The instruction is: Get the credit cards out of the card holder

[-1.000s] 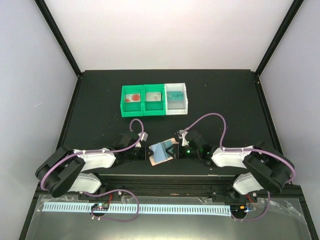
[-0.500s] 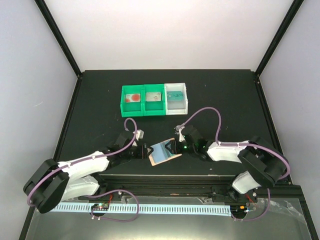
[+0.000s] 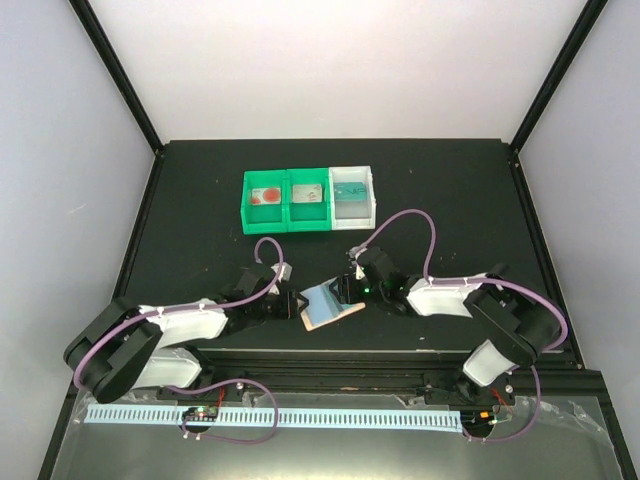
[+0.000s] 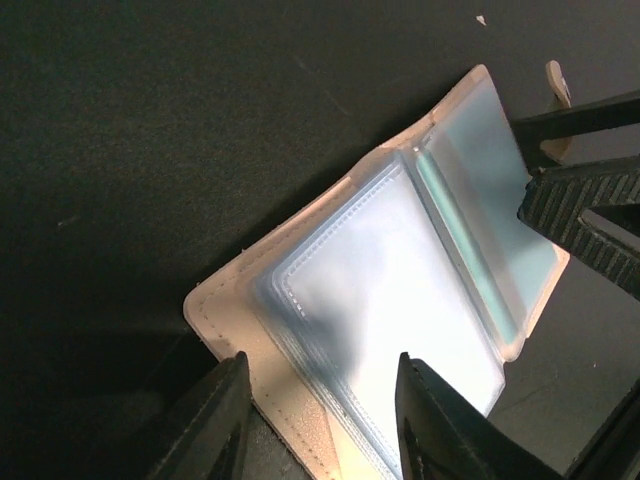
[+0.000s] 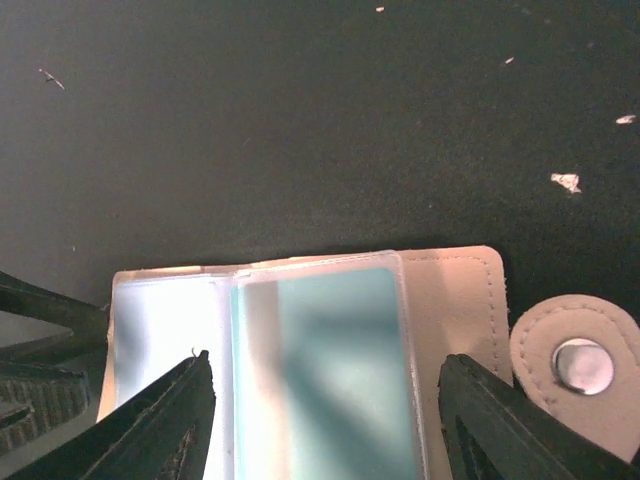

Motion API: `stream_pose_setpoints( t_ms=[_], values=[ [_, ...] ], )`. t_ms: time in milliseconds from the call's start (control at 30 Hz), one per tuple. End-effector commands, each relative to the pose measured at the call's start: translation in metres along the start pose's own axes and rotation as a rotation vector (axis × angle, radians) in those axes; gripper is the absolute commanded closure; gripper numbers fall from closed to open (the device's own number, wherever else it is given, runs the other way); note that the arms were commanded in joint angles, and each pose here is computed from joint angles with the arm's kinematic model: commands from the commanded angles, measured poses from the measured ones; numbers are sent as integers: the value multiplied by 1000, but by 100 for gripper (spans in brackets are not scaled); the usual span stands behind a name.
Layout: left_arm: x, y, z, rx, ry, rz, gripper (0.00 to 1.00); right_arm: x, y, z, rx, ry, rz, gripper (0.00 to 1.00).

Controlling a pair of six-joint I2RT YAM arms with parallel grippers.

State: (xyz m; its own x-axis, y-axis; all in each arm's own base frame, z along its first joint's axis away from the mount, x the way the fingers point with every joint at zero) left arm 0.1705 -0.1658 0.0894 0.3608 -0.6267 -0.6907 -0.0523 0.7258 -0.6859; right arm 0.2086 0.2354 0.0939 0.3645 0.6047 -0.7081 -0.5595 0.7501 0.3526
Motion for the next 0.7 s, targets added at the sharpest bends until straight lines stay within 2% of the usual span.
stream_pose_setpoints(
  t_ms=[0,167,667],
  values=[
    [7,6,-7,-15,44,5,61,8,-5,-16,38,68,21,38],
    [6,6,-6,-11,33,3,70,4,5,-11,63,42,116,38],
    [4,4,-6,-14,26,-14,72,-21,22,4,64,-15,235,38]
  ],
)
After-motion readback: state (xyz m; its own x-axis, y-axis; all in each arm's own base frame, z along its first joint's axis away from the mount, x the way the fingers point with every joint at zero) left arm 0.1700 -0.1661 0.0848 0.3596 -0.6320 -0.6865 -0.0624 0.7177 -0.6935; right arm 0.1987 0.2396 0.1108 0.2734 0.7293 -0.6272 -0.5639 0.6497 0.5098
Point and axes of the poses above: each gripper's point midway between its finger pads, its own x axis out along the fingers, its own y axis along the line the jaws close on, z = x × y, the point moved 9 cm from there along -x, back along the fingers, and after that the axes turned 14 degrees about -x, right-handed, at the moved point
